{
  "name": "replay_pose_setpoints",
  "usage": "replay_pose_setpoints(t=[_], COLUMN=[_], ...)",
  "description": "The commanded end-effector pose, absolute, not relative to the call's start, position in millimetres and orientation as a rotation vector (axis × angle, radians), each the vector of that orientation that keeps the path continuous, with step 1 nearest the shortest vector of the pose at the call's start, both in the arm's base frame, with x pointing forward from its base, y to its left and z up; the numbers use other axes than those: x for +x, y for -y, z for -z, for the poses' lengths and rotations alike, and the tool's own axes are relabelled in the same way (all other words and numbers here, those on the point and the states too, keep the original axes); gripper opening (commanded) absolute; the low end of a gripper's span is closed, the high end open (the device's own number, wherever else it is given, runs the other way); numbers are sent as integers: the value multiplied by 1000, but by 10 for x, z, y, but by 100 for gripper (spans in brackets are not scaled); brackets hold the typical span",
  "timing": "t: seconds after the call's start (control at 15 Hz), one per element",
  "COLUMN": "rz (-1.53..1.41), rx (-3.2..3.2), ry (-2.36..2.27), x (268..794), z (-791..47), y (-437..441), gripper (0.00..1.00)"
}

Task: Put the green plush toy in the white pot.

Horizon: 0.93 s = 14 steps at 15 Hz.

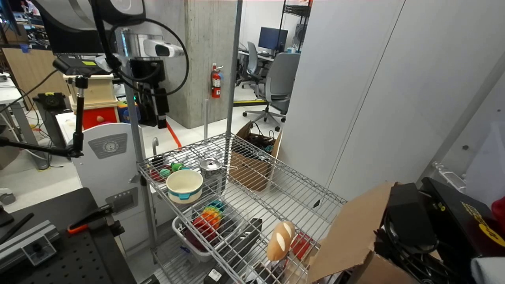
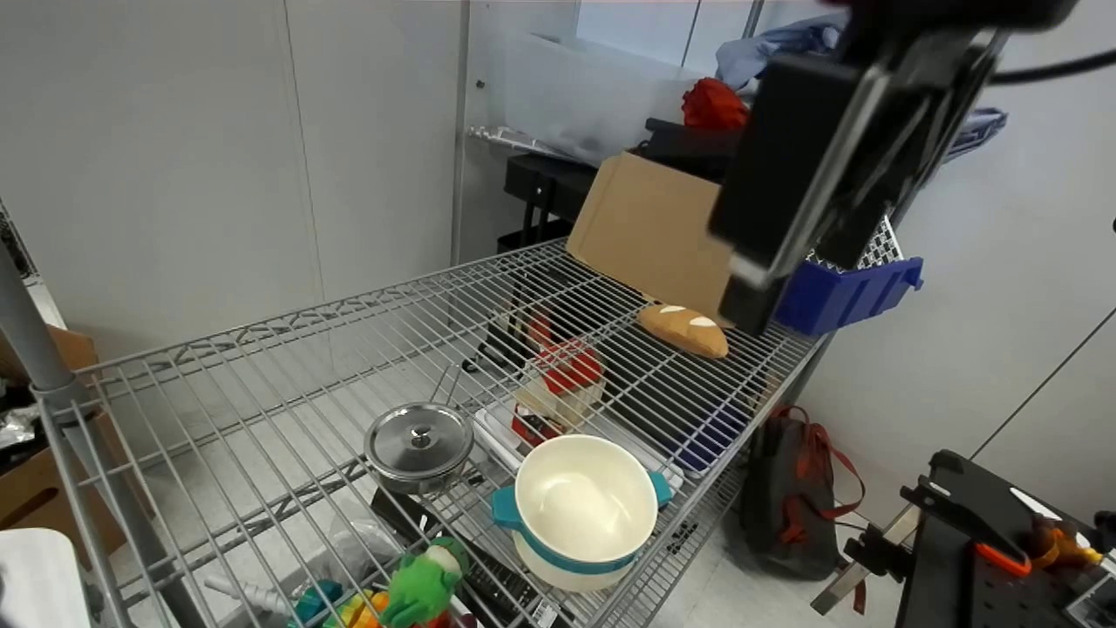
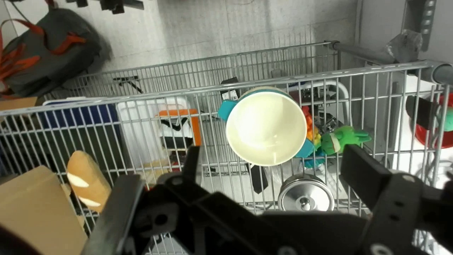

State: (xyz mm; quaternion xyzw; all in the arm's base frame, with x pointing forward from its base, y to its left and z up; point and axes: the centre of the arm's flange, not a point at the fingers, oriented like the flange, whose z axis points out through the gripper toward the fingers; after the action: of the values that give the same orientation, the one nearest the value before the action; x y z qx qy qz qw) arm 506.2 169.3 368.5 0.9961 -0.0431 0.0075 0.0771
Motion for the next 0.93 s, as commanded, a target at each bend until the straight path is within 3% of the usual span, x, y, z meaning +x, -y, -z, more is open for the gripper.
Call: replay_pose_setpoints(t=[0.0,0.87], rz=[45,-133], rx=[2970,2986], ry=[317,730], x=[5405,6168], z=[-3166,-1856], y=[-2126,-2588], gripper=[100,100])
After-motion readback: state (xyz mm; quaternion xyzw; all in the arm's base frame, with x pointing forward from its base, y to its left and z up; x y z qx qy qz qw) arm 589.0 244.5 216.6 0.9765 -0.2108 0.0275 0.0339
